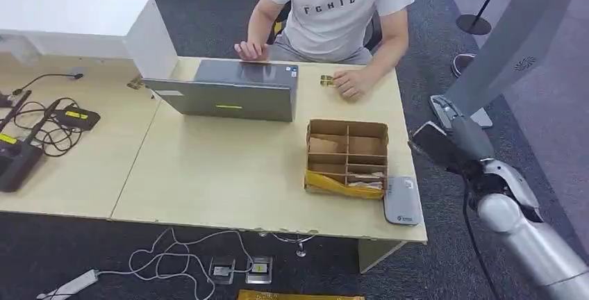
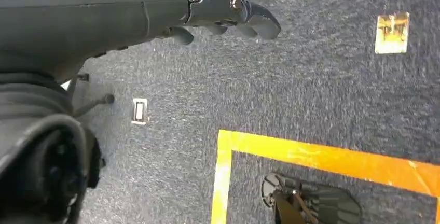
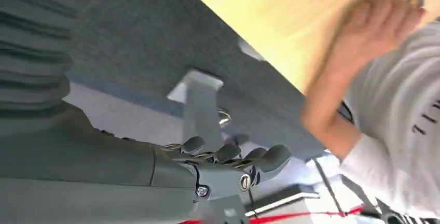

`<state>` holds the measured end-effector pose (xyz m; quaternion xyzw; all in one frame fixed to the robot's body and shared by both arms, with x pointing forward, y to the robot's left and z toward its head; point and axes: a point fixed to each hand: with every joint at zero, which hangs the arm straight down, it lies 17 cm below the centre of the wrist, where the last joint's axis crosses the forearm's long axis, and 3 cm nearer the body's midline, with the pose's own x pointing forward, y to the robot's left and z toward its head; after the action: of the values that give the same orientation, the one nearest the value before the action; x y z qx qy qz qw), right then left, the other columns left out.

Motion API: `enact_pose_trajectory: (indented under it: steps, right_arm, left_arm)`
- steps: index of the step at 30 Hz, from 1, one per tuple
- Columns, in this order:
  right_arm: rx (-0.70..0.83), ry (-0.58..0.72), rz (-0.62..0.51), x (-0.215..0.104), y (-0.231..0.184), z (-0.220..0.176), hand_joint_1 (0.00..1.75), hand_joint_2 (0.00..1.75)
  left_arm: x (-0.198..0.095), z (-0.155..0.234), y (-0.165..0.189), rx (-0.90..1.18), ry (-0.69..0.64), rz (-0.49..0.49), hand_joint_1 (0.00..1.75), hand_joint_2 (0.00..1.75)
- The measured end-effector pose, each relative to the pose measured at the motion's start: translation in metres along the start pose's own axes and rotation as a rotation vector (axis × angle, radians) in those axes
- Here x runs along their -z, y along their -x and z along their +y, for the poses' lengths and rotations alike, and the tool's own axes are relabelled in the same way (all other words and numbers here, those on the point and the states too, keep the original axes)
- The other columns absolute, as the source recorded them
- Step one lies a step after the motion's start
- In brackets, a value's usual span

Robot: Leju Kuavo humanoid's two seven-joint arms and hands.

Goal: Pass the card to the sensor for recognition and then transmit it.

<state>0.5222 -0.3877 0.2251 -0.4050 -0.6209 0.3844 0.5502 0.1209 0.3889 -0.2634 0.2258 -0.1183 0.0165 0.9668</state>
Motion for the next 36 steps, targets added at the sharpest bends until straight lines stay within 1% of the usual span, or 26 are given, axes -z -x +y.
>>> enact_pose_trajectory:
  steps: [2, 6, 11, 14, 17, 23, 28, 32, 36]
  right_arm:
    - [0.009, 0.010, -0.014, -0.012, -0.006, -0.006, 0.00, 1.75]
    - [-0.024, 0.029, -0.067, -0.030, -0.011, -0.018, 0.00, 1.75]
    - [-0.047, 0.044, -0.118, -0.039, -0.022, -0.031, 0.00, 1.75]
    - [-0.079, 0.078, -0.138, -0.046, -0.023, -0.037, 0.00, 1.75]
    - [-0.086, 0.096, -0.153, -0.054, -0.022, -0.033, 0.00, 1.75]
    - [-0.104, 0.065, -0.155, -0.063, -0.015, -0.018, 0.00, 1.75]
    - [-0.100, 0.077, -0.150, -0.075, -0.010, -0.008, 0.00, 1.75]
    - [-0.148, 0.075, -0.170, -0.084, -0.011, 0.005, 0.00, 1.75]
    - [-0.237, 0.087, -0.197, -0.088, -0.017, 0.014, 0.00, 1.75]
  left_arm:
    - [0.000, 0.001, 0.001, -0.001, -0.007, 0.004, 0.00, 0.00]
    - [0.000, 0.002, 0.002, -0.006, -0.014, 0.013, 0.00, 0.00]
    - [0.000, 0.003, 0.003, -0.011, -0.023, 0.022, 0.00, 0.00]
    - [-0.001, 0.002, 0.004, -0.011, -0.029, 0.025, 0.00, 0.00]
    - [-0.001, 0.001, 0.004, -0.011, -0.029, 0.026, 0.00, 0.00]
    - [-0.002, -0.001, 0.004, -0.012, -0.027, 0.029, 0.00, 0.00]
    - [-0.002, -0.001, 0.006, -0.009, -0.032, 0.040, 0.00, 0.00]
    - [-0.002, 0.000, 0.006, -0.011, -0.041, 0.045, 0.00, 0.00]
    - [-0.004, -0.004, 0.007, -0.012, -0.037, 0.054, 0.00, 0.00]
